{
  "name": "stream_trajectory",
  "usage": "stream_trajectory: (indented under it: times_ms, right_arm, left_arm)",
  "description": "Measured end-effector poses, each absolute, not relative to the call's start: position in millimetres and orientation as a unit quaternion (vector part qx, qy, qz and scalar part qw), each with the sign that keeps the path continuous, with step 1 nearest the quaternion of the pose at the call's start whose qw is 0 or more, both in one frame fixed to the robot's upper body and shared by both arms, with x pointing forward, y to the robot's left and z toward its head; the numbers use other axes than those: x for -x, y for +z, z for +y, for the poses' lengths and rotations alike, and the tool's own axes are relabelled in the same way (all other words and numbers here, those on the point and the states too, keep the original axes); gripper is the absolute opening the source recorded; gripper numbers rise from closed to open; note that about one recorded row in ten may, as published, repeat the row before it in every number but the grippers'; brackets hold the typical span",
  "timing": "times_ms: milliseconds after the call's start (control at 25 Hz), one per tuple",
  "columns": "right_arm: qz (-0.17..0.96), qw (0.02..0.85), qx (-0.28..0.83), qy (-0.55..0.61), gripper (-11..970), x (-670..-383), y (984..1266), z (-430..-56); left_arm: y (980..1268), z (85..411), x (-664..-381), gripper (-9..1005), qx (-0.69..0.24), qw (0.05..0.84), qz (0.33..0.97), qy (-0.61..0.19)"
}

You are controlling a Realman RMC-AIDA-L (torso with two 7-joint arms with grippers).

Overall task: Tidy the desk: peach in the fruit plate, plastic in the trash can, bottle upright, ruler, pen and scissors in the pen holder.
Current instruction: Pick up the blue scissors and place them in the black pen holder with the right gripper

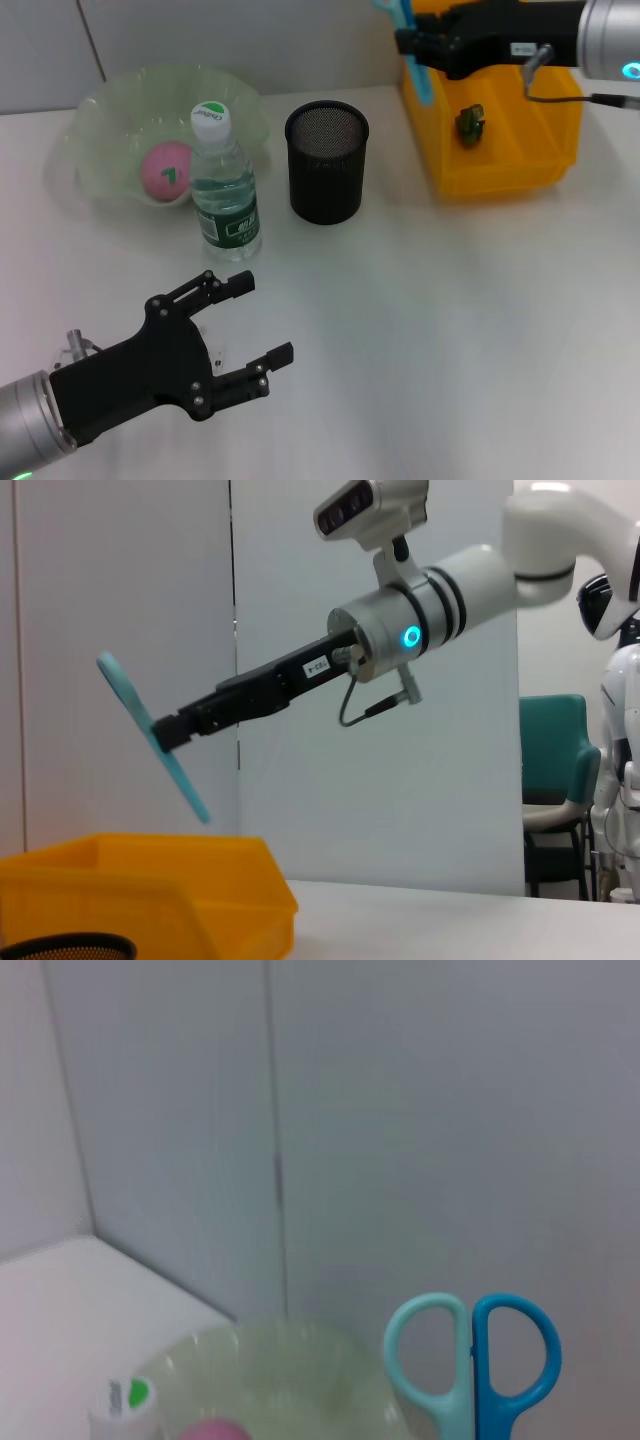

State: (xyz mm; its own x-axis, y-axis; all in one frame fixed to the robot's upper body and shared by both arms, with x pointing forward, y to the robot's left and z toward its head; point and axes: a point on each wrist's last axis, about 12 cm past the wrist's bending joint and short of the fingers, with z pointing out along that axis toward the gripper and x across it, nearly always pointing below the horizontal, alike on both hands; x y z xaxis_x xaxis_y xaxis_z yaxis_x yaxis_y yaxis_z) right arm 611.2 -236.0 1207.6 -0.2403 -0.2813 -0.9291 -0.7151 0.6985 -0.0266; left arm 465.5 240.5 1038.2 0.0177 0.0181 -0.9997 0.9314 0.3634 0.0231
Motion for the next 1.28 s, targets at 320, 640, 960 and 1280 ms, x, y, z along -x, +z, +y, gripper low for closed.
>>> stream_trajectory:
  times_ms: [320,640,960,1280]
  right_arm:
    - [0.690,0.602,0.322,0.242,230,-622,1171,-233]
    - [0.664,0.647,0.278,0.252,244,-627,1138,-230]
    - [0.679,0.627,0.257,0.283,258,-634,1122,-212]
    - [0.682,0.619,0.258,0.293,272,-638,1114,-193]
  left_arm:
    - [1037,242,-464,817,-0.402,0.582,0.589,-0.392]
    - [1035,243,-462,816,-0.398,0.581,0.592,-0.393]
    - [1035,240,-463,818,-0.402,0.582,0.590,-0.390]
    - [1035,238,-465,818,-0.405,0.581,0.588,-0.390]
